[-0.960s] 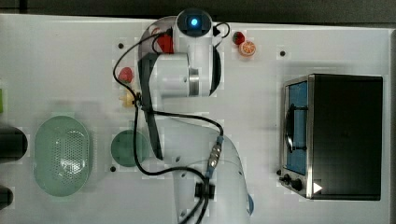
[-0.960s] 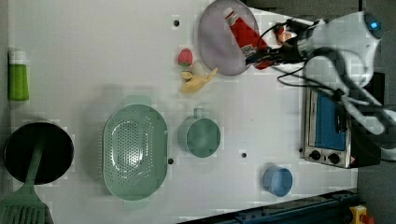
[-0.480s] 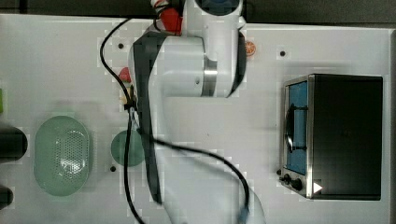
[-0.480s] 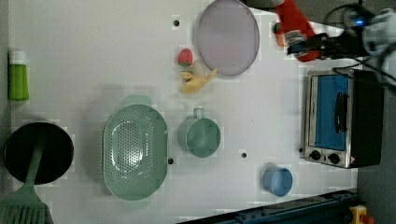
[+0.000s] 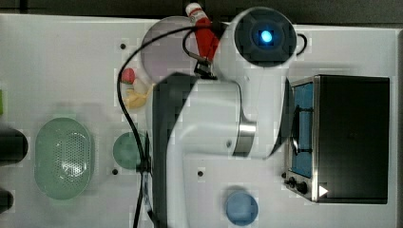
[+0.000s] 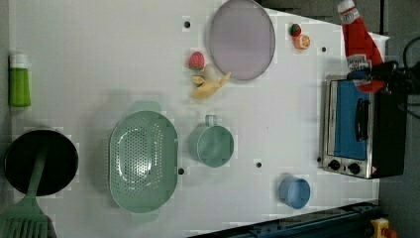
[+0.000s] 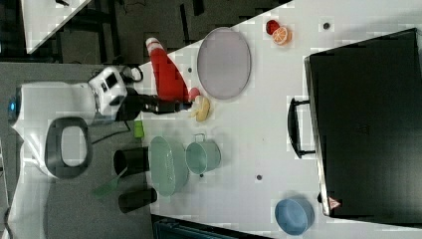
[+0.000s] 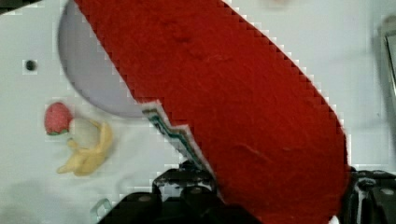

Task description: Pick ketchup from plate and place it on table.

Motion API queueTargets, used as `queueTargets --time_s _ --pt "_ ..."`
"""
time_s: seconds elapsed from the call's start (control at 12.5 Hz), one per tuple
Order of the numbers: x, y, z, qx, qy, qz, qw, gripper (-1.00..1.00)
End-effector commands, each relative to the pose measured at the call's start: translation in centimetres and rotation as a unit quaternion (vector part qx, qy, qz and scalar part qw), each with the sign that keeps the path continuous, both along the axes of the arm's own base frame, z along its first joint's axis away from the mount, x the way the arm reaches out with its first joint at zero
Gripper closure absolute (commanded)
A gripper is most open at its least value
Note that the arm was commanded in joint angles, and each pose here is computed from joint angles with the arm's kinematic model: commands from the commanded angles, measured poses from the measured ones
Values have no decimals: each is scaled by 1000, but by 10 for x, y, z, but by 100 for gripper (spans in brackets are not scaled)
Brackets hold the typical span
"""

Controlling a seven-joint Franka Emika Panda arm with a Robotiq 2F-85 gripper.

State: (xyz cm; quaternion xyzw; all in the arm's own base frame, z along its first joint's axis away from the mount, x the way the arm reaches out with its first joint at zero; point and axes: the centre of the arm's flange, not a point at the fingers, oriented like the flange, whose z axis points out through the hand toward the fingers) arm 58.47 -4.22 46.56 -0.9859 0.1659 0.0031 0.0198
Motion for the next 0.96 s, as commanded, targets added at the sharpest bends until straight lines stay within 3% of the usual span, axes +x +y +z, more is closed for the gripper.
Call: queueTargets --time_s 0.08,0.56,0.96 --pt "-30 6 -71 1 45 -44 998 -27" --pt "-72 7 -171 -1 32 -50 998 -27" --pt "-80 8 -233 3 38 -51 998 -27"
